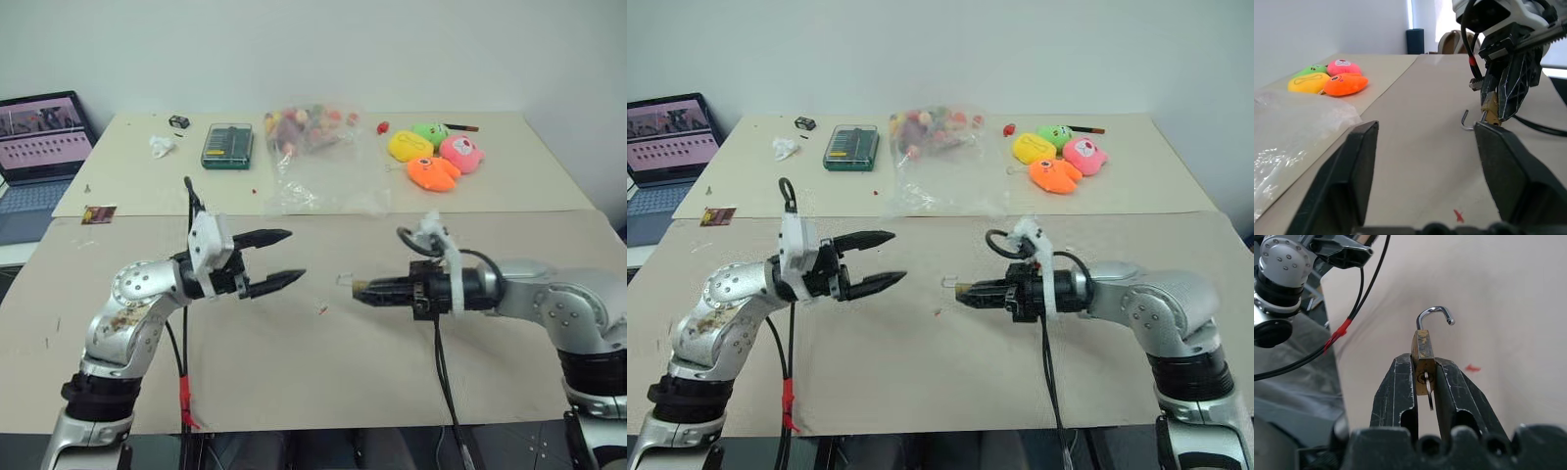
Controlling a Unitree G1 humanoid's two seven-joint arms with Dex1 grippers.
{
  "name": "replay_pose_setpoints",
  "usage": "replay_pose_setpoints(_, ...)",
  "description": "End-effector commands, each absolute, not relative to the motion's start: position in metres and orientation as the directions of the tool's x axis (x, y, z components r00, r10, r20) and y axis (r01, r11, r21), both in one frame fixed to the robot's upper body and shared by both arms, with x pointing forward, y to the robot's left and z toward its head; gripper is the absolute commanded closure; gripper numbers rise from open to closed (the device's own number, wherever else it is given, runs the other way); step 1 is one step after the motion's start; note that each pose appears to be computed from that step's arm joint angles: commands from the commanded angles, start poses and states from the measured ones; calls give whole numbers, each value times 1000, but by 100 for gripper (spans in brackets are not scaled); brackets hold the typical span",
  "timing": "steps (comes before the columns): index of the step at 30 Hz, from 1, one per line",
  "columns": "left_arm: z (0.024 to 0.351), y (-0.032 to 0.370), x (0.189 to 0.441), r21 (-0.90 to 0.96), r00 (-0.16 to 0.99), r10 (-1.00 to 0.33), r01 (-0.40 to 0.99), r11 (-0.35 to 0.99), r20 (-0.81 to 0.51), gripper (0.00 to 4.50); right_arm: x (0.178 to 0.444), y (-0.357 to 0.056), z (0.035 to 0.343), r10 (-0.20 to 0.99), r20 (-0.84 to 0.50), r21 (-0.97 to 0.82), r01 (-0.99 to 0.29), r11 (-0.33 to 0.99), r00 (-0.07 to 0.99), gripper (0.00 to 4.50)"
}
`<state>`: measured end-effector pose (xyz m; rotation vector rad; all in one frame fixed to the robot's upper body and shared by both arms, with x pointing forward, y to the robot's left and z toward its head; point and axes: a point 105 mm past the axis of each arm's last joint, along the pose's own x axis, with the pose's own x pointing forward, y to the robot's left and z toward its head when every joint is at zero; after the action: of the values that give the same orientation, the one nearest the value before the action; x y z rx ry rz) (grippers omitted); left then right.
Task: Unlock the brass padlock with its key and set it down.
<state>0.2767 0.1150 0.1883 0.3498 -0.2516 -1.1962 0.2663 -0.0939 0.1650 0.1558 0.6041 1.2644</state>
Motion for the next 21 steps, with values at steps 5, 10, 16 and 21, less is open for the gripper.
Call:
replay_pose_setpoints(5, 190, 114, 258, 517, 355, -935, 799, 307, 7, 2, 287, -75, 136, 922, -373, 659, -670, 342, 104, 436)
replay_pose_setpoints(10, 183, 111, 250, 517, 391, -920, 785, 342, 14, 2, 299, -72, 95, 866, -493, 665, -604, 439, 86, 436)
replay_pose_setpoints(16, 176, 109, 239, 496, 414, -910, 786, 369, 21, 0, 304, -93, 76, 818, -571, 634, -595, 495, 71, 336)
replay_pose_setpoints(21, 174, 105, 239, 475, 410, -911, 796, 375, 32, 0, 307, -131, 79, 784, -611, 598, -585, 547, 109, 172)
